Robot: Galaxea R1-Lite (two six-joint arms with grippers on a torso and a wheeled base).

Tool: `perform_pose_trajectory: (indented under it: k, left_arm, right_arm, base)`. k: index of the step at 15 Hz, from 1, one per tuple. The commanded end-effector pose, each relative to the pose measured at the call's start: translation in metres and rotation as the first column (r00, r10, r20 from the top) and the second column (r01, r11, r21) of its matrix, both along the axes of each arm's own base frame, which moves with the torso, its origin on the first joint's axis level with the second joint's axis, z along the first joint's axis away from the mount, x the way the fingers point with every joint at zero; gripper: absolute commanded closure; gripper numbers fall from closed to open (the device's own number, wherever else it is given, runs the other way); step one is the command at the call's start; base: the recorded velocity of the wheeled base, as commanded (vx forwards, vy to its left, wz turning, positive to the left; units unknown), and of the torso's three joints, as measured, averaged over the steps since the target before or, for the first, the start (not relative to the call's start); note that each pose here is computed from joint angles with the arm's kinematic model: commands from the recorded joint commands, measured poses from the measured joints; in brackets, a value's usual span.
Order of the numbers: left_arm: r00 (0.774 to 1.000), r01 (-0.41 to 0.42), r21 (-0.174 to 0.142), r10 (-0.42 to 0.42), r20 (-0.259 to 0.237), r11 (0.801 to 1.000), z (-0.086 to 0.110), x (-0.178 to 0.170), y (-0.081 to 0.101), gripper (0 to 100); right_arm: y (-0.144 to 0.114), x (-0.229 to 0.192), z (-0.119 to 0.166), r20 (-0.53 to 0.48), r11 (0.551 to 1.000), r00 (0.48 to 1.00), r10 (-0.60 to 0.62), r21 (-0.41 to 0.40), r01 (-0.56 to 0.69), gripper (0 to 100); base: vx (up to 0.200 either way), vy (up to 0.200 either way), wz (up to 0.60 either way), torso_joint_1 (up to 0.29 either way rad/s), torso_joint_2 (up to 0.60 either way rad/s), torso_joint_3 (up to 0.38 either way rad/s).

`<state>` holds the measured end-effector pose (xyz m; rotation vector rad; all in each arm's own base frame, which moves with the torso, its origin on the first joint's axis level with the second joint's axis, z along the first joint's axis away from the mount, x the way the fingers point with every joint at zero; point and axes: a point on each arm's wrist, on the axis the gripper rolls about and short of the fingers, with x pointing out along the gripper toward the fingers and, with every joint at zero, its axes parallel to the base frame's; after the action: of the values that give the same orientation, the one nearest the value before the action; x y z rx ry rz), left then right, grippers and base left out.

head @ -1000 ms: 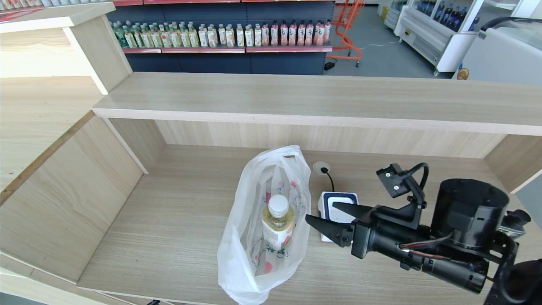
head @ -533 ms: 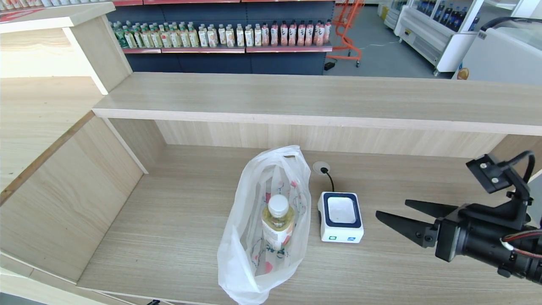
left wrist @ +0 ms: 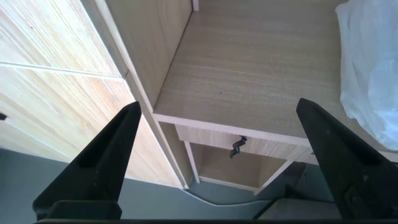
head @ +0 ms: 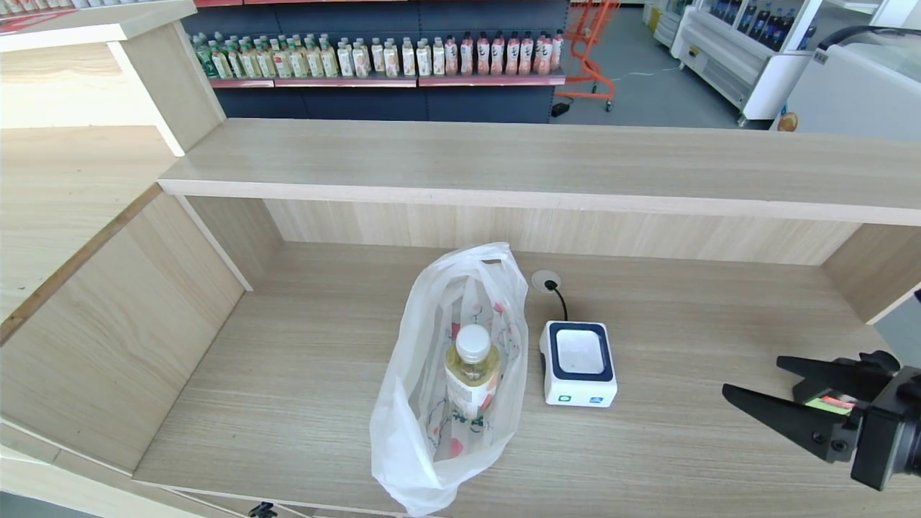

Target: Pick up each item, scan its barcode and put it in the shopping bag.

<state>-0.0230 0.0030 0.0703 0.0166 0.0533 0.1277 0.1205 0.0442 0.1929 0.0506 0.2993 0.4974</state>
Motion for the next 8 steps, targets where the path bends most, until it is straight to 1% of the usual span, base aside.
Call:
perform_pose_trajectory:
  k: [1,3,6,8]
  left_arm:
    - [1.0,-0.001,0.001,0.001,0.0,1.0,0.0,0.0,0.0,0]
    - [1.0,-0.001,0.001,0.001,0.0,1.0,0.0,0.0,0.0,0]
    - [1.0,-0.001,0.001,0.001,0.0,1.0,0.0,0.0,0.0,0]
    - [1.0,-0.001,0.001,0.001,0.0,1.0,0.0,0.0,0.0,0]
  right_arm:
    - [-0.009,-0.003,0.009,0.047,0.998,0.997,-0.061,0.002,0.061,0]
    - [-0.013,-0.002,0.008,0.06,0.996,0.995,-0.081,-0.043,0.083,0]
    - [-0.014,0.008,0.012,0.053,0.994,0.994,-0.097,-0.046,0.1,0]
    - [-0.014,0.016,0.012,0.033,0.992,0.993,-0.112,-0.053,0.114,0]
  base:
    - [-0.2,0.0,0.0,0.017,0.01,0.002]
    - [-0.2,0.0,0.0,-0.012,0.0,0.012]
    - [0.0,0.0,0.0,0.0,0.0,0.0]
    - [0.0,-0.2,0.0,0.002,0.0,0.005]
